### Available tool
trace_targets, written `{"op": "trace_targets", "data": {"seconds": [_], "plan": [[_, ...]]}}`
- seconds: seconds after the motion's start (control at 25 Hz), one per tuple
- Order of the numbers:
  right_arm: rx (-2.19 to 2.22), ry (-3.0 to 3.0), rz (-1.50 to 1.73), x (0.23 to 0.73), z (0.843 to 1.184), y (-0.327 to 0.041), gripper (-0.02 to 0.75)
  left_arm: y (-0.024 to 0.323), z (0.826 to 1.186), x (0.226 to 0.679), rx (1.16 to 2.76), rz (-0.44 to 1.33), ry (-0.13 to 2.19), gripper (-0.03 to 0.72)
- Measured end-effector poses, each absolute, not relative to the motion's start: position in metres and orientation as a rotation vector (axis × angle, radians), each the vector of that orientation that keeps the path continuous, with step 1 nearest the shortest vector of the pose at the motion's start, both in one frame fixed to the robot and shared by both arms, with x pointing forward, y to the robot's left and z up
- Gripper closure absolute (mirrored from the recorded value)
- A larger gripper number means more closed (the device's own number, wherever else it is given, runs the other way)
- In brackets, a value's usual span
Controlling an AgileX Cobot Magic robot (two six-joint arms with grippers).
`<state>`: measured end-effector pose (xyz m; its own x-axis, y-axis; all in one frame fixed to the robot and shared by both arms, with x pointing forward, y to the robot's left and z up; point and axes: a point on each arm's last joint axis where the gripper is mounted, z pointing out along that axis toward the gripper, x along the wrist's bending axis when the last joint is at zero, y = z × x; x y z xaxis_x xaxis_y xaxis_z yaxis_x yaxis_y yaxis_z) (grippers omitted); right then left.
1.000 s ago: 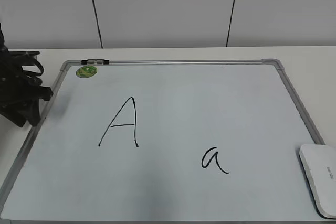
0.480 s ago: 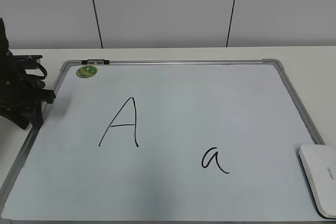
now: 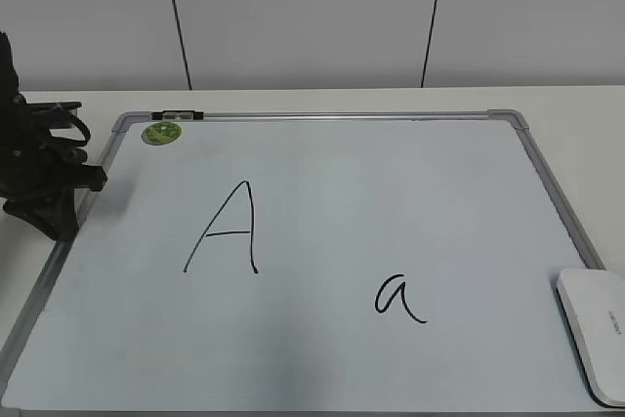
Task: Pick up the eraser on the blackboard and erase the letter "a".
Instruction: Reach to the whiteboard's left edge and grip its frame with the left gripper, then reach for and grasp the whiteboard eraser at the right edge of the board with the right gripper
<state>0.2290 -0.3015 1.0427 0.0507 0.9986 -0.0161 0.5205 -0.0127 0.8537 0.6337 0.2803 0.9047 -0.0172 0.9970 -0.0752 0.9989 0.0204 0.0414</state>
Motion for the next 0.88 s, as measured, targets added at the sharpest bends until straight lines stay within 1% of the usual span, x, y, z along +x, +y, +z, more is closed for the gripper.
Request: {"op": "trace_targets", "data": {"seconds": [0.32,0.6,0.88], "plan": [[1.652,1.587,0.834,0.236,1.047,-0.301,0.164,0.280,0.905,0.634,2.141,-0.038,2.184,0.631],[1.861,1.792,0.647,0.294,1.064,-0.300,0.164,0.280,0.905,0.634,2.141,-0.038,2.184,0.630],[2.059,1.935,0.583,0.352,1.065,-0.292,0.164,0.280,0.905,0.634,2.141,-0.038,2.184,0.624]]}}
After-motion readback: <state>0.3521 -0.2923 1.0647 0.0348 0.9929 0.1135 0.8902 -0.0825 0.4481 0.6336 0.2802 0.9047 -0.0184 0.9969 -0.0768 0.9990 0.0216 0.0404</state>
